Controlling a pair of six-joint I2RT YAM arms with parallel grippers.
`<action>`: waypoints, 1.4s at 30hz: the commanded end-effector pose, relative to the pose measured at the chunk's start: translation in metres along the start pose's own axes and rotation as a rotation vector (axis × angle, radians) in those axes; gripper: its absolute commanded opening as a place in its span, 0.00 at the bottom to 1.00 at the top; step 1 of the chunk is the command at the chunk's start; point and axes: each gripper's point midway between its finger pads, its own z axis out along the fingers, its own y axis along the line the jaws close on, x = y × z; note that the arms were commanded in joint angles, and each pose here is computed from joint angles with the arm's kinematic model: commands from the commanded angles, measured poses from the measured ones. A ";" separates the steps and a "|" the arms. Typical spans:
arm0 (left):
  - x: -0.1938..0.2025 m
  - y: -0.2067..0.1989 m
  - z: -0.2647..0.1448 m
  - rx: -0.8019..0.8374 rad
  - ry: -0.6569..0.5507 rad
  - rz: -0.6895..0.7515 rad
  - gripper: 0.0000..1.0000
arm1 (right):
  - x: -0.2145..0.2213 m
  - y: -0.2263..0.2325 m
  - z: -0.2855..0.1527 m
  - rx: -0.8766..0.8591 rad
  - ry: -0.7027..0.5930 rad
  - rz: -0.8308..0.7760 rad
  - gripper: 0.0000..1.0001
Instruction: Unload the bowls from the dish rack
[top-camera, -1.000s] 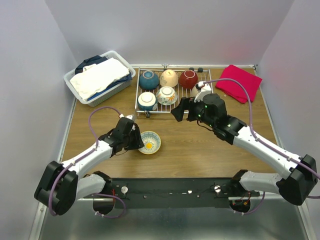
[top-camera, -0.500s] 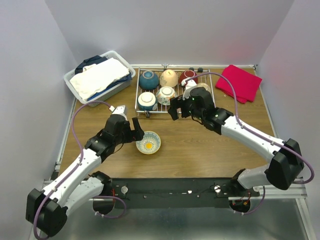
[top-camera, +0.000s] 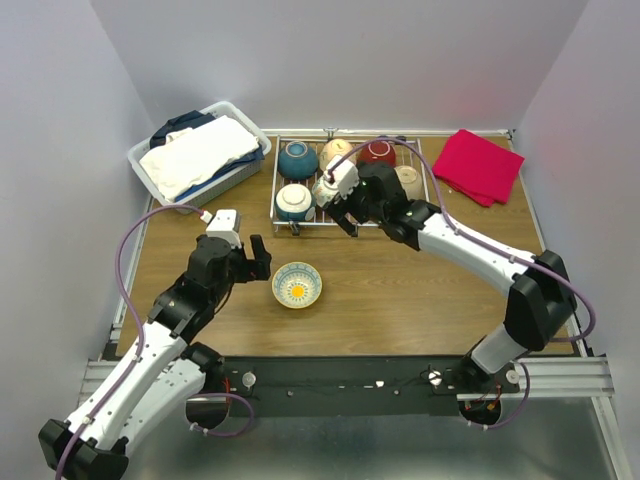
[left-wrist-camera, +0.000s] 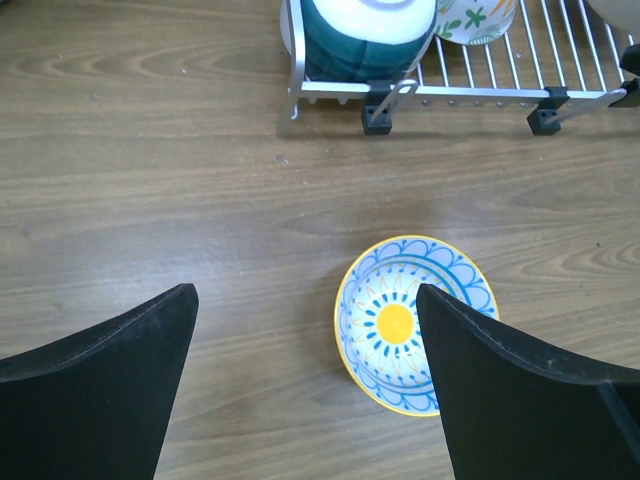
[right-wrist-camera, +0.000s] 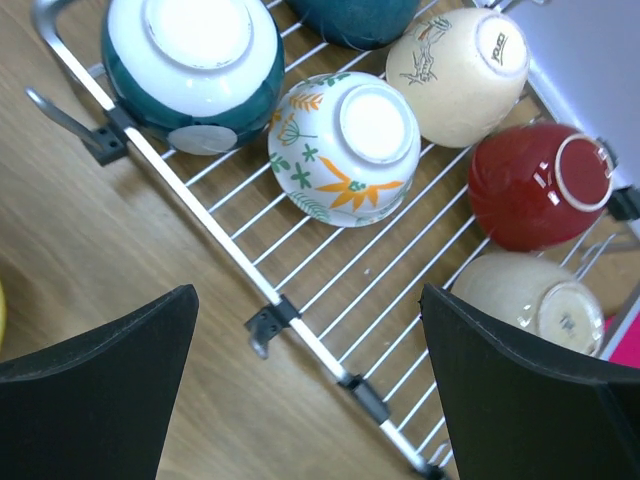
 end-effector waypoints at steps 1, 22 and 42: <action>-0.003 0.016 0.004 -0.061 -0.058 0.053 0.99 | 0.000 -0.013 0.018 0.010 0.040 -0.287 1.00; -0.018 0.038 0.003 -0.160 -0.126 0.055 0.99 | 0.036 -0.013 0.106 -0.027 0.127 -0.539 1.00; -0.015 0.039 0.007 -0.160 -0.109 0.058 0.99 | 0.077 -0.001 0.135 -0.128 0.213 -0.680 1.00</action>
